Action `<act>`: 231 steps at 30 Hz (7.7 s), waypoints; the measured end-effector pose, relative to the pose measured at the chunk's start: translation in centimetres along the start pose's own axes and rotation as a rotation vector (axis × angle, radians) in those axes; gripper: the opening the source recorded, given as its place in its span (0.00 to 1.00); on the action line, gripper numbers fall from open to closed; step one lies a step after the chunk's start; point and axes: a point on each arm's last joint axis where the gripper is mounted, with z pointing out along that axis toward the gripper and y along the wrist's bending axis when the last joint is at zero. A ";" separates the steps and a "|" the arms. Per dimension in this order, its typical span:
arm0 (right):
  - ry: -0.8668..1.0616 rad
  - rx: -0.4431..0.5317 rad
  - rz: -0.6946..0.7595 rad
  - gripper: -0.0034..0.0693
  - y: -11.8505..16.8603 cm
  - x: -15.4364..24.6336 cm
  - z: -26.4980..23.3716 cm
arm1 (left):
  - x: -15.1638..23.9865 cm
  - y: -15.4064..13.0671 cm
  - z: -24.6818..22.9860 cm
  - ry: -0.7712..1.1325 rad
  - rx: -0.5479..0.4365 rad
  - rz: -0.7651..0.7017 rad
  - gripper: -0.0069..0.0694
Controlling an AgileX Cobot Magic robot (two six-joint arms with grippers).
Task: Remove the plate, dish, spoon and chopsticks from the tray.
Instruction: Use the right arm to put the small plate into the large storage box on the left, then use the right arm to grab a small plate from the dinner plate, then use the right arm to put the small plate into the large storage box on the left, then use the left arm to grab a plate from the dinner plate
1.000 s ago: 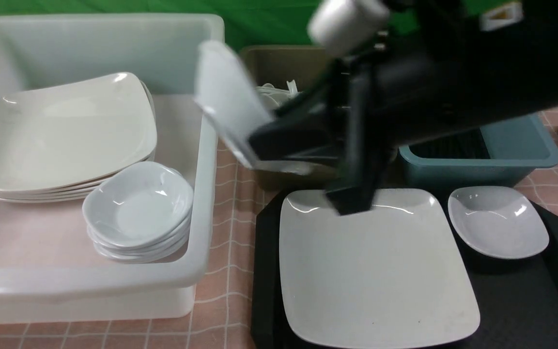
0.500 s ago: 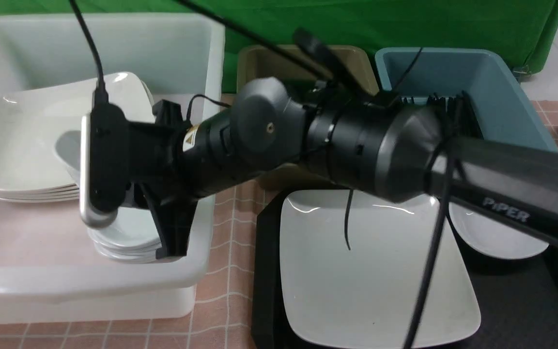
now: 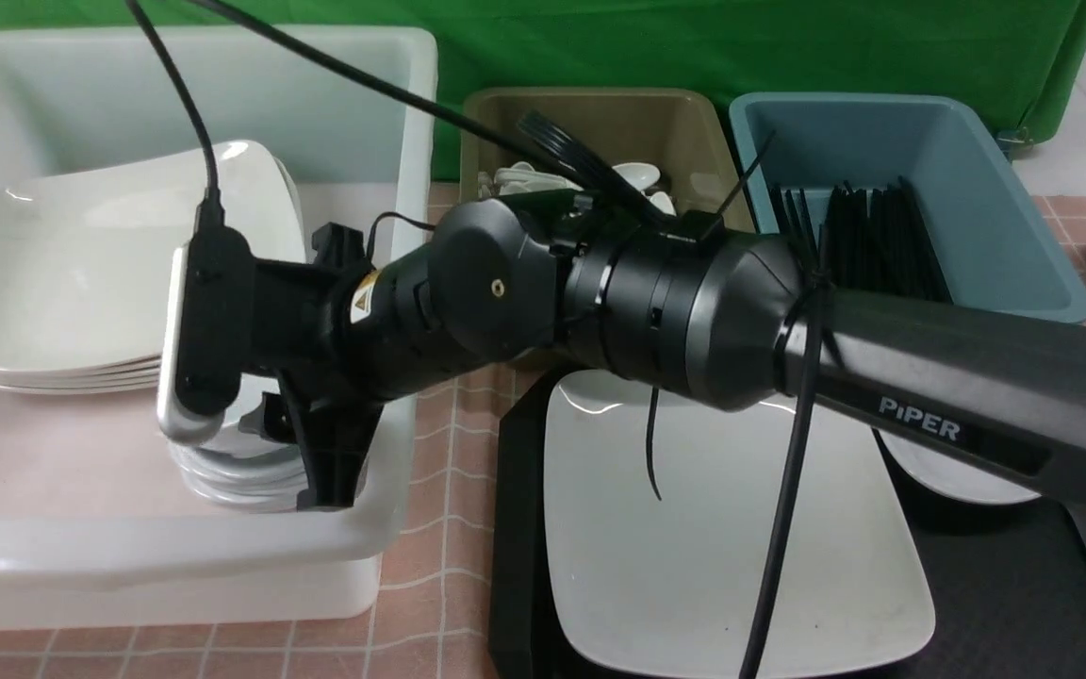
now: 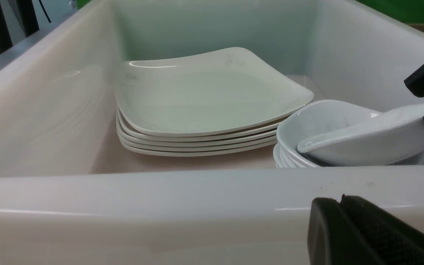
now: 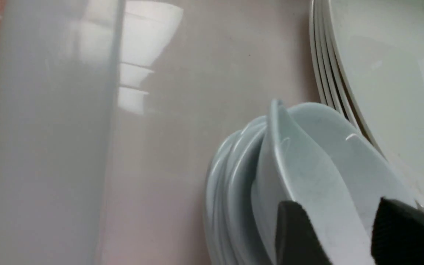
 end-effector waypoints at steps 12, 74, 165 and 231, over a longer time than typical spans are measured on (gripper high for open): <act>-0.018 -0.079 0.211 0.54 -0.2 -4.8 -12.8 | 0.0 0.0 0.0 0.000 0.000 0.000 0.11; 0.814 0.156 0.606 0.18 0.9 29.8 -19.3 | 0.0 0.0 0.0 0.000 0.000 0.000 0.11; 0.585 0.347 1.227 0.09 16.6 16.4 -34.0 | 0.0 0.0 0.0 0.000 0.000 0.000 0.12; 0.387 0.406 1.064 0.10 18.4 18.6 -31.8 | -2.5 -26.5 12.6 1.411 0.433 -0.184 0.62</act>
